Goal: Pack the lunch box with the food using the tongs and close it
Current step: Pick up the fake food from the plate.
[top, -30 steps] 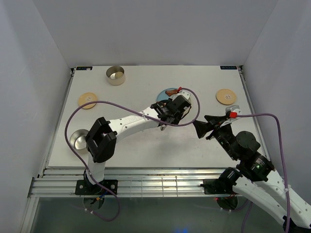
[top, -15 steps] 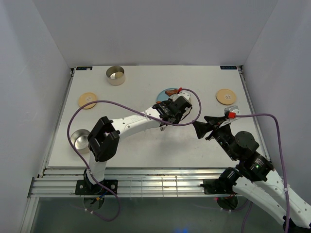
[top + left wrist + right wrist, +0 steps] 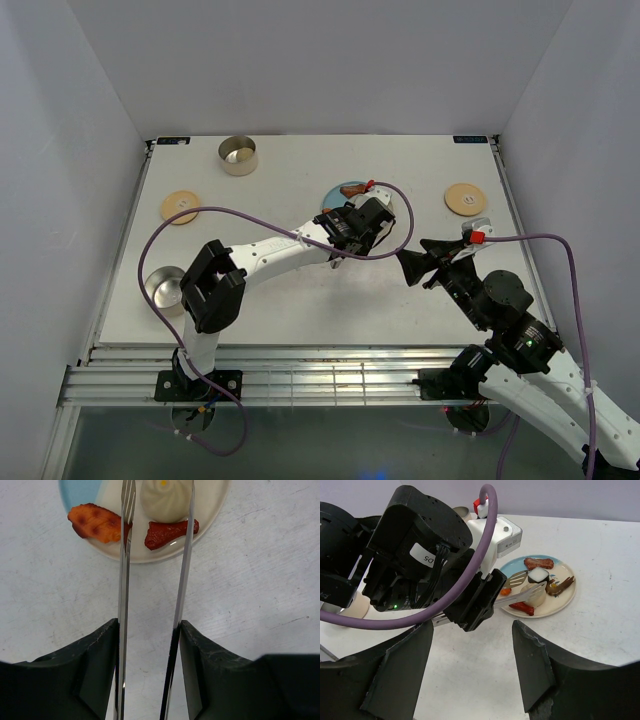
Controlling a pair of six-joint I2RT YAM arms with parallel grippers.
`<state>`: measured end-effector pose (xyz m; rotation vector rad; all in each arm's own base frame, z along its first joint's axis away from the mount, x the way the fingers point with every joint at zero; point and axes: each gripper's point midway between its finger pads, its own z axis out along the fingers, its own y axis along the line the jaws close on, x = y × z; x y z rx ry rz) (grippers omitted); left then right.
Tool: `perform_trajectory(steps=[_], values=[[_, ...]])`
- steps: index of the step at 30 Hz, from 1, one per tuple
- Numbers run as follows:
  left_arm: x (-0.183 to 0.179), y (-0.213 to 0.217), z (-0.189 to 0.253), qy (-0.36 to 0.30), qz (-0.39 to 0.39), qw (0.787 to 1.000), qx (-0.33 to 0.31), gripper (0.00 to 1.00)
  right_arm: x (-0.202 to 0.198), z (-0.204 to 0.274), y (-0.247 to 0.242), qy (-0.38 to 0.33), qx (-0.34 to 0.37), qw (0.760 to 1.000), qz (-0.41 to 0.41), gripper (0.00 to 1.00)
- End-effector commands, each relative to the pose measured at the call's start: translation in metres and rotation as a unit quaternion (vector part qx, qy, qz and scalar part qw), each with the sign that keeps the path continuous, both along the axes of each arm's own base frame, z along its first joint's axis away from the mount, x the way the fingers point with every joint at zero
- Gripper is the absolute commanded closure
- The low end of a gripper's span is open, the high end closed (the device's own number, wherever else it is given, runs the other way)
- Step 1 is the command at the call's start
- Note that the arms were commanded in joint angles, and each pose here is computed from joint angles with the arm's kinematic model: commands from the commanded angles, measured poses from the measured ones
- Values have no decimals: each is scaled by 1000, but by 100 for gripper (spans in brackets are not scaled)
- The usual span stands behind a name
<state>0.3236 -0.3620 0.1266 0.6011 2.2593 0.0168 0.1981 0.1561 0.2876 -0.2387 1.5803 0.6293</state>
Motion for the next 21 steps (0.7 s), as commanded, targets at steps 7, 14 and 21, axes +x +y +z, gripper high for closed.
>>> perform_trajectory(steps=[7, 14, 21], values=[[7, -8, 21, -27, 8, 999, -27, 40, 1, 16, -3, -25, 17, 1000, -8, 30], [9, -11, 21, -29, 8, 999, -28, 38, 0, 16, -4, -27, 19, 999, -8, 30], [9, -14, 20, -27, 5, 999, -38, 37, 0, 18, -6, -29, 21, 999, -10, 30]])
